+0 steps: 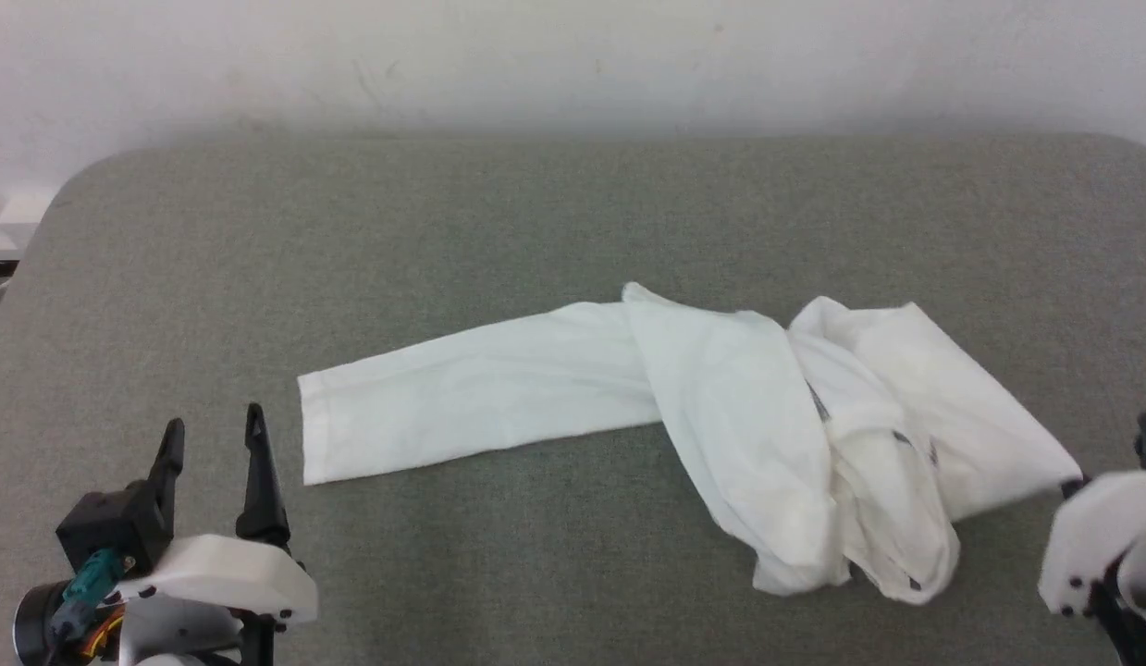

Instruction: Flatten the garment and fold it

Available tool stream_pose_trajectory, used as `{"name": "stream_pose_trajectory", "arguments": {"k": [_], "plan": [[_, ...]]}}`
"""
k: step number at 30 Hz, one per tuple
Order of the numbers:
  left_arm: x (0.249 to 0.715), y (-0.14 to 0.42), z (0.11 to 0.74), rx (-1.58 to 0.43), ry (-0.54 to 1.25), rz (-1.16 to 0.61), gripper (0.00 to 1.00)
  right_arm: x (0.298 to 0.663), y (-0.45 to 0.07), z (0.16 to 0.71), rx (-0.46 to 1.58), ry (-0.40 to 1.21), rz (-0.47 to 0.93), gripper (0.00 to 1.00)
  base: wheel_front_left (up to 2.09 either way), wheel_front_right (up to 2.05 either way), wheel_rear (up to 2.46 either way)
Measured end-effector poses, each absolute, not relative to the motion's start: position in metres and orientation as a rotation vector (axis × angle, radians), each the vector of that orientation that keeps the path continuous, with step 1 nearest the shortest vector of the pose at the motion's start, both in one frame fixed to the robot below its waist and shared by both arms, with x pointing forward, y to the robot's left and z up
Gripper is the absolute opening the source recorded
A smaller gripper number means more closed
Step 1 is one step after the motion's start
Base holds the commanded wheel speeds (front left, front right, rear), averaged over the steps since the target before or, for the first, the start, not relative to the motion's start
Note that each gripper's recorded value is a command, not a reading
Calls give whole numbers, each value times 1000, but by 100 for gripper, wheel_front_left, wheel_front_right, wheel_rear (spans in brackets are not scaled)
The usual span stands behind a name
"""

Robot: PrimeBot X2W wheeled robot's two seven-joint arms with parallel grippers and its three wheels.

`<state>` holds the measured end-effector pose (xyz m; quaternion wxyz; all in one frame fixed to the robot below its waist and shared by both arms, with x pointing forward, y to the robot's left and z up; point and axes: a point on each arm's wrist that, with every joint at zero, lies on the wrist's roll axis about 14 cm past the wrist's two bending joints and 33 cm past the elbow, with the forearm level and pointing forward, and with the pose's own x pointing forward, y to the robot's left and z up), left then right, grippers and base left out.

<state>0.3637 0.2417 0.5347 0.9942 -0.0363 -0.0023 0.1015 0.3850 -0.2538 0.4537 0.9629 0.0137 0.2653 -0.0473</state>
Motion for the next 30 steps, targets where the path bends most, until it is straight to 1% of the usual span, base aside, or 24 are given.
{"name": "stream_pose_trajectory", "arguments": {"k": [2,4,5,6,9,13,16,18,21,25,27,30], "plan": [[364,241,534,-74,-1,201,100,361,-273,432,7,614,-167,0,0,0,0],[364,240,533,-74,2,200,100,343,-283,416,-5,670,-211,0,0,0,0],[365,240,532,-74,3,200,100,340,-284,413,-1,672,-218,58,0,0,0],[365,240,532,-74,5,199,100,340,-283,413,8,659,-223,100,0,0,0],[366,239,531,-73,8,198,100,347,-285,429,29,557,-243,100,0,0,0],[365,240,533,-71,4,197,100,360,-298,475,44,360,-280,100,0,0,0],[362,240,532,-69,11,199,100,372,-285,507,60,260,-234,100,0,0,0],[360,240,532,-68,14,197,100,378,-266,522,58,243,-174,100,0,0,0],[359,239,535,-68,7,193,100,384,-226,529,80,278,-45,100,0,0,0],[357,238,535,-69,11,191,100,385,-161,513,110,423,182,100,0,0,0],[356,239,534,-69,16,194,100,383,-144,500,121,502,254,100,0,0,0],[354,241,533,-69,18,200,100,378,-128,481,127,607,317,100,0,0,0]]}}
